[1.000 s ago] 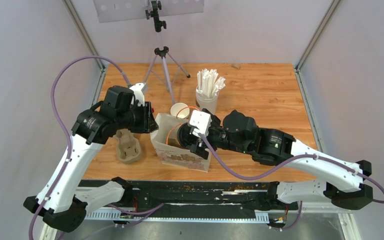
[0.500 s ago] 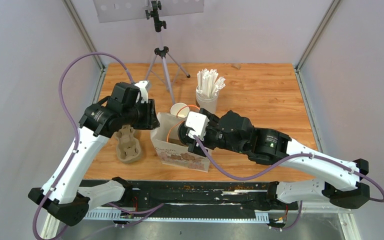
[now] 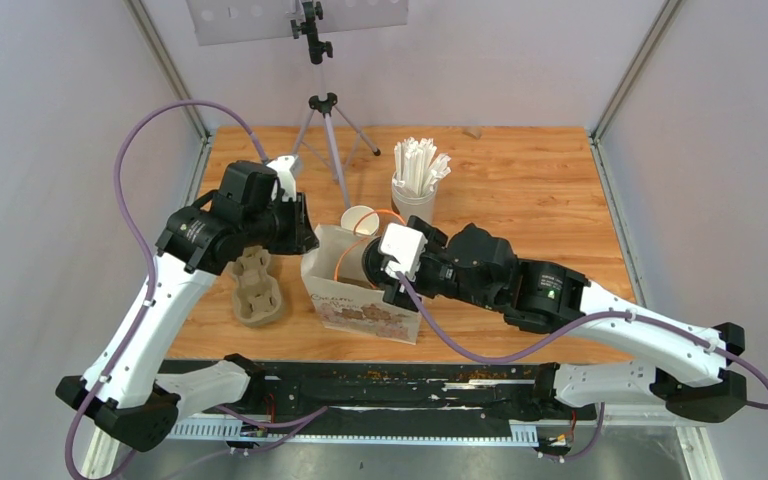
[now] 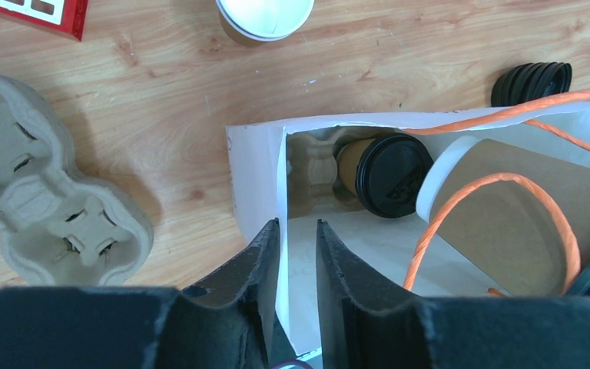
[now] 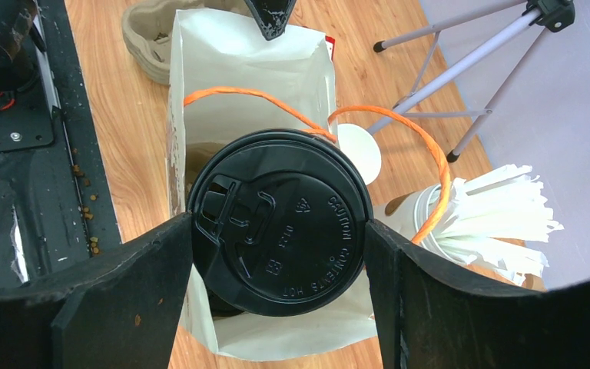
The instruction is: Pack the takeout coffee
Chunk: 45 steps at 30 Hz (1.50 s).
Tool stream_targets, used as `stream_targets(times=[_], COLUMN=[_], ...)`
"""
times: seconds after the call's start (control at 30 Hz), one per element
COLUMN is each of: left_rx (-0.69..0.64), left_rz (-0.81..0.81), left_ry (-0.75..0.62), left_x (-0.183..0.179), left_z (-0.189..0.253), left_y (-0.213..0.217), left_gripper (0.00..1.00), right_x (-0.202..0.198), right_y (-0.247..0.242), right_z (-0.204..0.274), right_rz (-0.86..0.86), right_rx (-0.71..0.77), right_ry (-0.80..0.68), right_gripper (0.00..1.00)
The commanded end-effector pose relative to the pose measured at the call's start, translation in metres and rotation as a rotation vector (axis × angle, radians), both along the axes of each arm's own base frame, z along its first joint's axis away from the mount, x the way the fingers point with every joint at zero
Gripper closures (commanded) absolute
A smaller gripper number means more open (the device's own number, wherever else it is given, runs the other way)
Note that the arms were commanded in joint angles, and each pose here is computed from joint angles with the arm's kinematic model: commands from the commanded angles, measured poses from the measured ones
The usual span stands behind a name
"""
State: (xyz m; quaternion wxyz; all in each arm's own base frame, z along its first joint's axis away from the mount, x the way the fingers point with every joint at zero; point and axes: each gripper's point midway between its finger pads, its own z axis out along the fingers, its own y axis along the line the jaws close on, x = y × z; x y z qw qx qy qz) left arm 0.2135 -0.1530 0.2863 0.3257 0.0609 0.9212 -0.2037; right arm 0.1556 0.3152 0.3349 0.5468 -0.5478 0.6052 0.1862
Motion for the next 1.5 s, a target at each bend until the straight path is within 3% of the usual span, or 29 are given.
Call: stream_targets(times=[0.0,0.17,0.27,0.63,1.03,1.47], left_rx=[-0.023,-0.054,-0.074,-0.146,-0.159,-0.334], left_rz=[-0.026,-0.071,-0.089,-0.109,-0.112,-0.066], left_ry=[-0.043,-0.032,-0.034,-0.035,-0.029,-0.025], left_x=[0.008,0.001,-0.005,-0.018,-0.03,-0.041], left_z=[0.006,0.004,0.006,0.007,0.007,0.02], left_y=[-0.006,-0.012,-0.014,-0.019,-0.015,-0.027], left_gripper=[0.73,0.93,0.99,1.0,1.0,1.0], right_x=[0.009,0.004,-0.002,-0.018,-0.005,0.003], right_y=[0.01,0.021,0.025,0.033,0.036,0.022], right_z=[0.012,0.009,0.011,-0.016,-0.036,-0.025], right_rz=[-0.001,0.054,0.102,0.268,0.225,0.192], right_rx=[0.058,0.048,0.05,-0.035,-0.122,-0.185], right_ry=[-0.044,-0.04,-0.04,-0.087,-0.093,-0.121], right_gripper=[0.28,0.28,0.28,0.26,0.28,0.29])
